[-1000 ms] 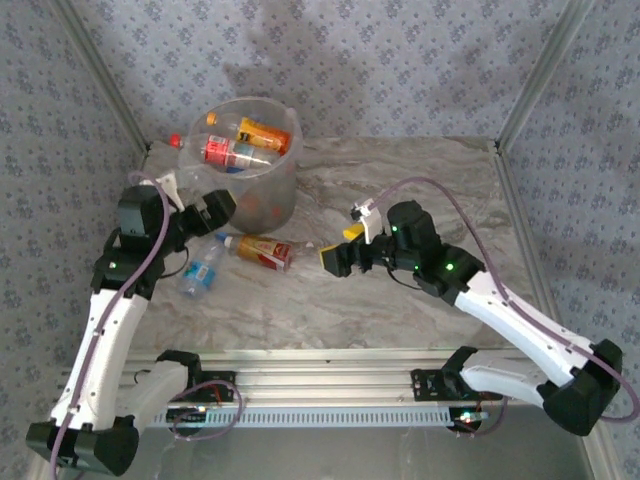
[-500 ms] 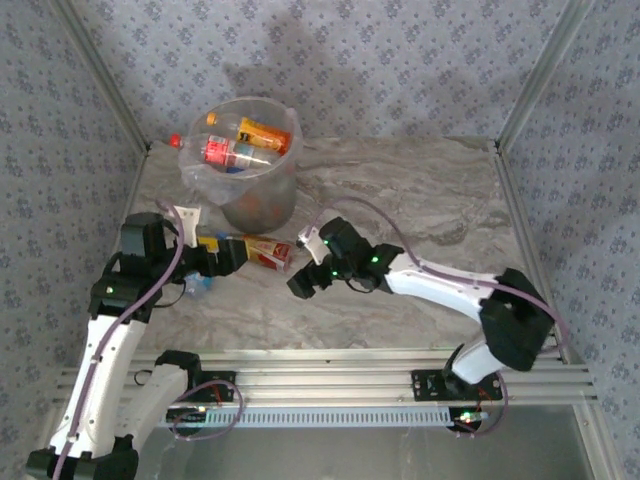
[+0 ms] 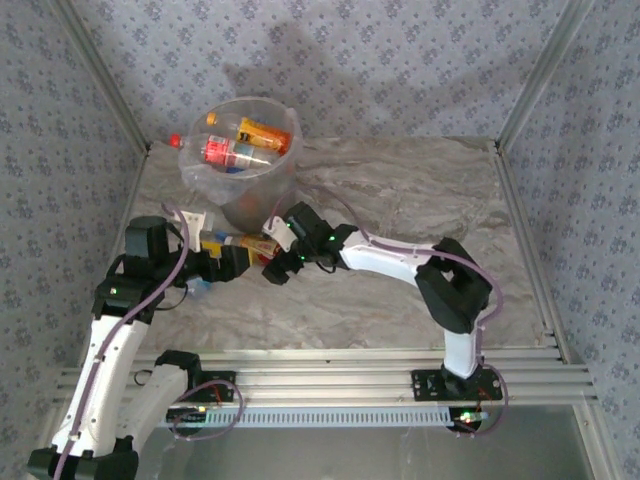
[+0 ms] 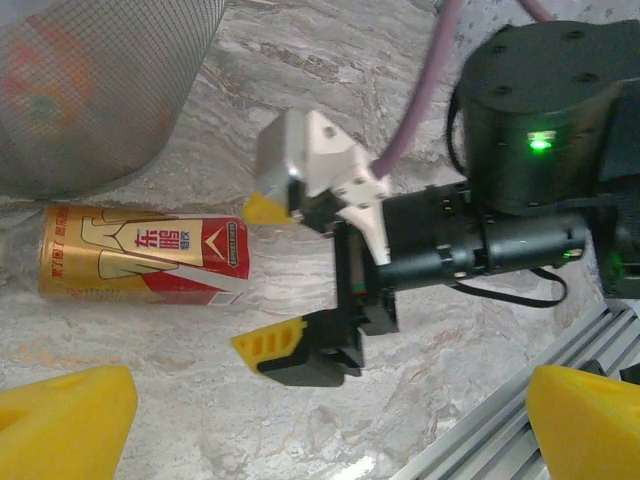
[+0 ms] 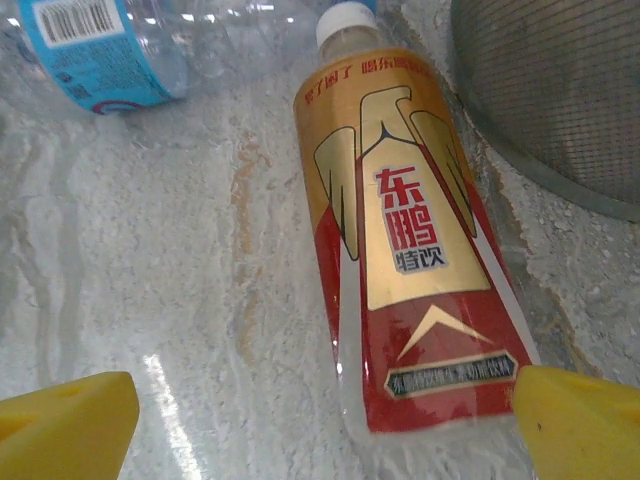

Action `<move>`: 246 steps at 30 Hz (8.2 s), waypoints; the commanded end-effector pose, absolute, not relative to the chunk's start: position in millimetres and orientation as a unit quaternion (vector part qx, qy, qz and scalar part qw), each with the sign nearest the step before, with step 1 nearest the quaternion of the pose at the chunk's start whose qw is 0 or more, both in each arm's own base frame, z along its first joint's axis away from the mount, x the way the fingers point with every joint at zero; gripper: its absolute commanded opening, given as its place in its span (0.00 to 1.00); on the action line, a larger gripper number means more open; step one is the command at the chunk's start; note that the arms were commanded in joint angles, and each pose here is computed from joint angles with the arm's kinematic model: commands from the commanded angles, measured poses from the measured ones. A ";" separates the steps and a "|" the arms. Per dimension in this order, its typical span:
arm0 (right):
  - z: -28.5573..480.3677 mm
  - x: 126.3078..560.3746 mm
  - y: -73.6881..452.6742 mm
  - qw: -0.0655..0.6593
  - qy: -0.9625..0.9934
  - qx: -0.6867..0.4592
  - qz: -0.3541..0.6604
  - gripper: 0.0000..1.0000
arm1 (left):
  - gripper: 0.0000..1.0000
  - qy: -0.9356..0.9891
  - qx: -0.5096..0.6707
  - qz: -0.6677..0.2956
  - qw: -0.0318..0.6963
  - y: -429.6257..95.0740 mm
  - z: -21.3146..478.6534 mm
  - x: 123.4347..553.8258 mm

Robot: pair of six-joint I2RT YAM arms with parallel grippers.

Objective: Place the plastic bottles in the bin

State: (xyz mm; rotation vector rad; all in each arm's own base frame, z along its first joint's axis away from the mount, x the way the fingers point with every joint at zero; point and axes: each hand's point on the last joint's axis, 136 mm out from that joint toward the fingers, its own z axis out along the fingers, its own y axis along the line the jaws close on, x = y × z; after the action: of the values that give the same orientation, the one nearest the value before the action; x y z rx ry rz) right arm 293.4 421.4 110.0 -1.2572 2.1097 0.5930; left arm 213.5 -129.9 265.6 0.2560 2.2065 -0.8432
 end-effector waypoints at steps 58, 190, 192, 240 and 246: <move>115.9 270.7 350.9 0.296 0.851 -0.378 0.213 0.61 | 0.99 0.845 -0.005 -0.402 0.352 -150.9 249.3 238.8; 295.8 226.9 218.5 0.491 0.790 -0.211 0.301 0.94 | 0.78 0.833 -0.157 -0.208 0.489 -97.6 418.6 486.7; 295.4 227.0 219.8 0.488 0.790 -0.213 0.304 0.94 | 0.78 0.844 -0.136 -0.190 0.482 -93.4 414.0 468.2; 300.0 199.1 274.1 0.385 0.769 -0.313 0.403 1.00 | 0.92 0.956 -0.260 -0.057 0.126 -19.6 70.4 276.6; 301.0 196.5 275.5 0.379 0.767 -0.318 0.409 1.00 | 0.83 0.952 -0.274 -0.074 0.116 -19.6 53.8 276.2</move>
State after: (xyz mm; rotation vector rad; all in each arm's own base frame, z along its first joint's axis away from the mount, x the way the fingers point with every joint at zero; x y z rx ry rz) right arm 202.2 272.9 289.2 -0.7790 1.9805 1.0200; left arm 273.7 -16.6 59.6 -0.7853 2.7968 -0.1602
